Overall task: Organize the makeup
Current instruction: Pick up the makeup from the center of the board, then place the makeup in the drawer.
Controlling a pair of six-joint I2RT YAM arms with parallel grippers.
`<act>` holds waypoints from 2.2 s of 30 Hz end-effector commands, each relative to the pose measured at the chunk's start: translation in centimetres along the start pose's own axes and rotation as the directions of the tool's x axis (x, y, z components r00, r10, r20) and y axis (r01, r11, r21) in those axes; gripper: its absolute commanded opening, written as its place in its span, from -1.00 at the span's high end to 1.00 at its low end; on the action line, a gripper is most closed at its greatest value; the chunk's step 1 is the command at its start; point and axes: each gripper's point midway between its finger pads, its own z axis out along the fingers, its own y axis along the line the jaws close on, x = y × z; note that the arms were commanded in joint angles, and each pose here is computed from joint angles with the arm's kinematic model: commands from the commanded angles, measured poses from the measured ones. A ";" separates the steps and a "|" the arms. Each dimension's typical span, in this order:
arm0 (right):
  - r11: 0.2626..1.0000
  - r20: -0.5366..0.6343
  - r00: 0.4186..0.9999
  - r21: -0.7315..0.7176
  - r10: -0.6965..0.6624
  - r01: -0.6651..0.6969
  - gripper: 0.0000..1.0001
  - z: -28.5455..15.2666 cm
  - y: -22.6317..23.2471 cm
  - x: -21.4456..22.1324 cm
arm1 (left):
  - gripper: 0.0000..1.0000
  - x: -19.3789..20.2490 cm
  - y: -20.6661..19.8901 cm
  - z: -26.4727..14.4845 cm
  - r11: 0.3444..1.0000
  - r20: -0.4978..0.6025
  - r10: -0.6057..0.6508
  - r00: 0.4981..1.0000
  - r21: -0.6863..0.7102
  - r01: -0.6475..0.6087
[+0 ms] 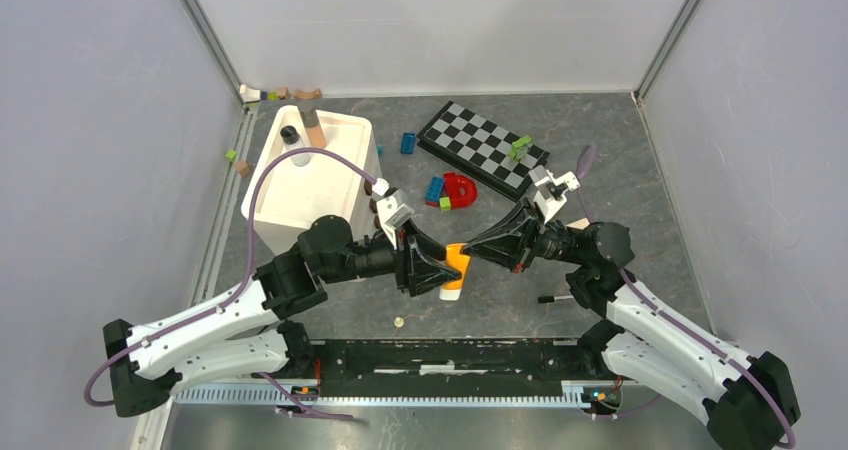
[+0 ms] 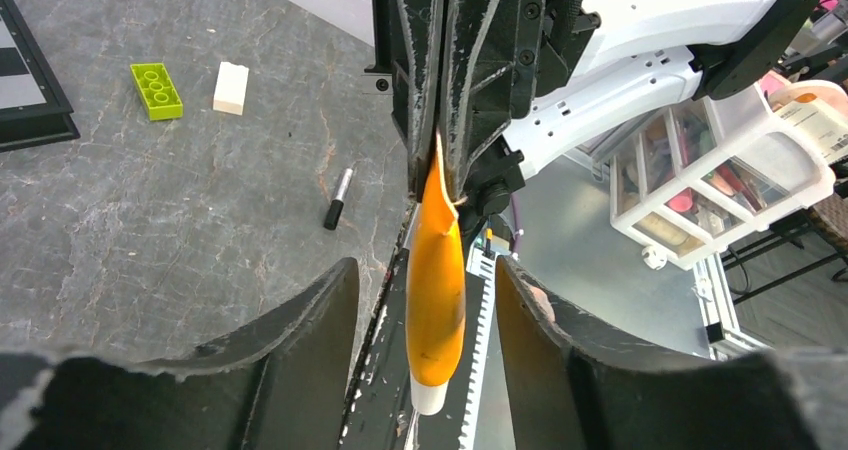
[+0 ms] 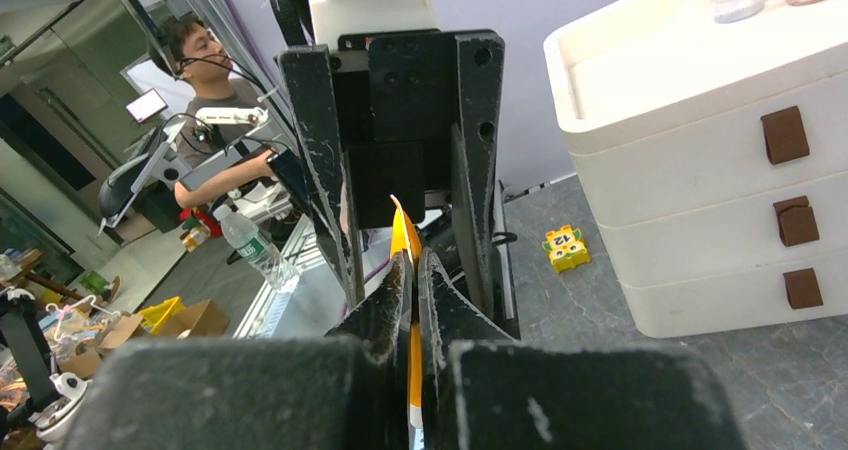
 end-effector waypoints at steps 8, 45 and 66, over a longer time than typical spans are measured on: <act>0.995 0.129 0.989 -0.061 -0.068 0.076 1.00 0.2 2.5 -3.3 | -0.15 0.2 -1.3 0.9 0.995 0.009 0.002 1.000 0.095 -0.003; 0.900 -0.087 0.954 0.316 -0.287 0.300 1.00 1.7 -6.9 -4.6 | -0.80 -3.6 4.5 -7.0 0.901 0.008 0.039 0.999 -0.433 -0.031; 0.823 -0.093 0.869 0.286 -0.486 0.491 1.00 16.6 -9.6 -11.0 | -0.80 -10.4 7.3 -28.0 0.441 0.197 0.149 0.969 -0.891 0.113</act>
